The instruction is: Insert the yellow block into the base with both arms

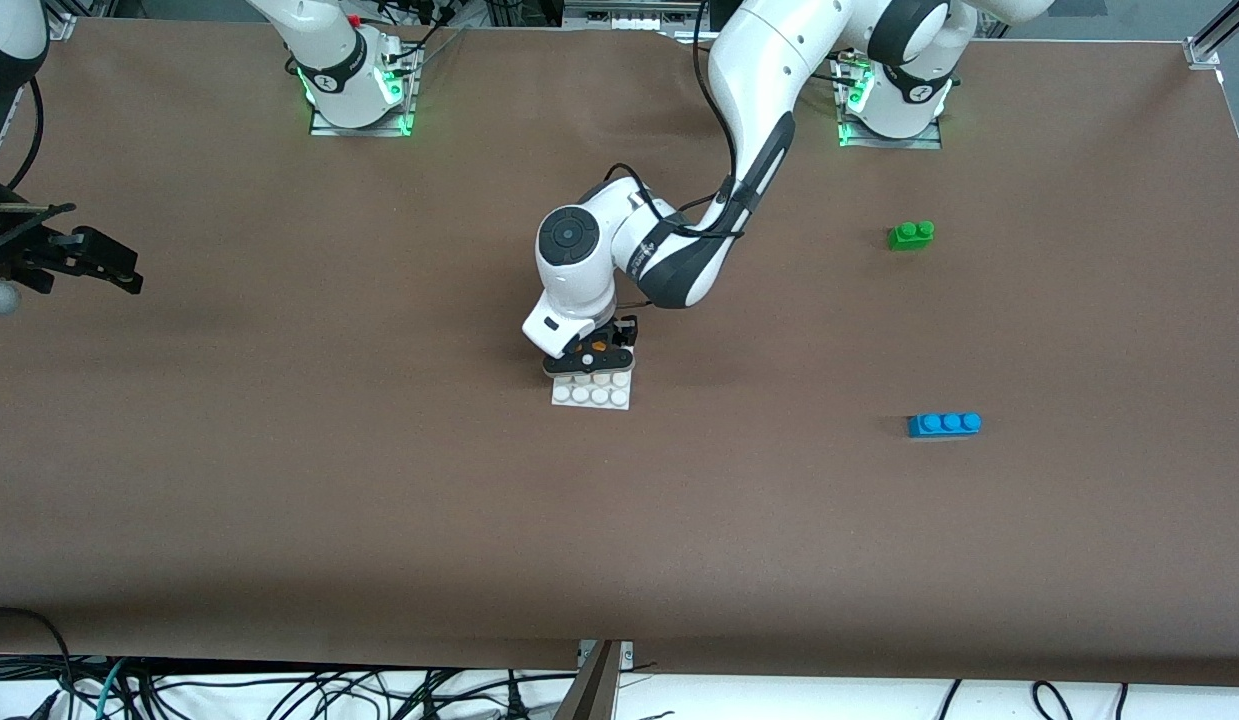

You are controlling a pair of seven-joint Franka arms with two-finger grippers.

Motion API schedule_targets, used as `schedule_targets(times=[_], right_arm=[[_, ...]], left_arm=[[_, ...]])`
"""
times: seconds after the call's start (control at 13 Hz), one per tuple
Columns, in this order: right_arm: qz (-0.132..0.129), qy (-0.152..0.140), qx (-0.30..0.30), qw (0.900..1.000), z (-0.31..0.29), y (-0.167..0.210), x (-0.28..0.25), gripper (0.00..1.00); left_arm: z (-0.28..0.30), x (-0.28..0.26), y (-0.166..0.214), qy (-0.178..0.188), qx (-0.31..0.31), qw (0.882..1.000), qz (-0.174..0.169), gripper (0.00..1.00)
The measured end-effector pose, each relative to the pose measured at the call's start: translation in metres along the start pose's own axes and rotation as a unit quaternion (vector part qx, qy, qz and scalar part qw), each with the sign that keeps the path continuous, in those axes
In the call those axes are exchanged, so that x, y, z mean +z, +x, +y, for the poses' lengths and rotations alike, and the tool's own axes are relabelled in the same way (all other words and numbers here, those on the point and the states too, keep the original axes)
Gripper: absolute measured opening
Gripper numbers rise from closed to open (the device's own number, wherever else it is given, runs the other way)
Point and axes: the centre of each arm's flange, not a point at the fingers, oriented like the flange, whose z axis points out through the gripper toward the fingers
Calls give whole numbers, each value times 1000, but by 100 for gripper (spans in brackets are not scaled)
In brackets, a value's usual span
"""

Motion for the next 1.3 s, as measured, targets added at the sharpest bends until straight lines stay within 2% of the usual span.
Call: schedule_targets(times=[0.54, 0.61, 0.77, 0.84, 1.15, 1.3], right_arm=[[1, 0, -1, 1000, 0, 1, -1, 100], [3, 0, -1, 1000, 0, 1, -3, 100], [6, 0, -1, 1000, 0, 1, -5, 100], [6, 0, -1, 1000, 0, 1, -6, 100], [6, 0, -1, 1000, 0, 2, -5, 100], [6, 0, -1, 1000, 0, 2, -5, 100]], left_arm=[[0, 0, 0, 0, 0, 1000, 0, 68], [0, 1, 1, 0, 0, 1000, 0, 71], [-4, 2, 5, 1, -5, 1000, 0, 94], [-7, 2, 9, 0, -9, 1000, -1, 100], [-16, -11, 22, 9, -20, 1000, -13, 100], [-25, -54, 42, 0, -40, 999, -27, 100]])
